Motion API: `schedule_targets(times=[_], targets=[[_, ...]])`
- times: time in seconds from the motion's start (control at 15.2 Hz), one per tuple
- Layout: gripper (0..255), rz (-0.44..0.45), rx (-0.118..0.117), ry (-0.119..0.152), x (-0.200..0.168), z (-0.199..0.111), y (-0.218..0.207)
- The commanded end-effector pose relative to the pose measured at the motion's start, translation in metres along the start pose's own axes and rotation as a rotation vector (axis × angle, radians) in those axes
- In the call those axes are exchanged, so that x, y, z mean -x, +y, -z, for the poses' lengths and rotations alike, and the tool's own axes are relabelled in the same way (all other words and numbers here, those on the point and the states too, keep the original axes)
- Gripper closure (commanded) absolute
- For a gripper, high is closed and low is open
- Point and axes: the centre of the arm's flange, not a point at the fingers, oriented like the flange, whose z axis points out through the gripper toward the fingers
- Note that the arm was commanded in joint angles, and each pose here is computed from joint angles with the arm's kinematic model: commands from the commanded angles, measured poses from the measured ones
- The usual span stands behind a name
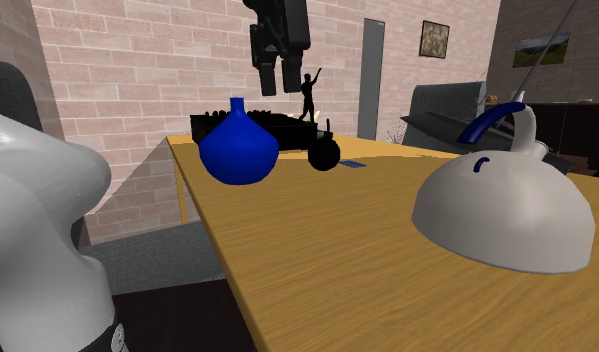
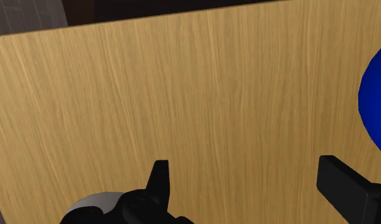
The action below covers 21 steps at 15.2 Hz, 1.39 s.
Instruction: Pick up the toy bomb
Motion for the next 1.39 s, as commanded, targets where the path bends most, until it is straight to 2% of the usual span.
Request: schedule_targets(times=[0.0, 1.32], targets=[[0, 0.0, 0.0, 0.0, 0.0, 0.0, 0.0], [0, 0.031, -0.082, -0.137, -0.205, -0.044, -0.173]])
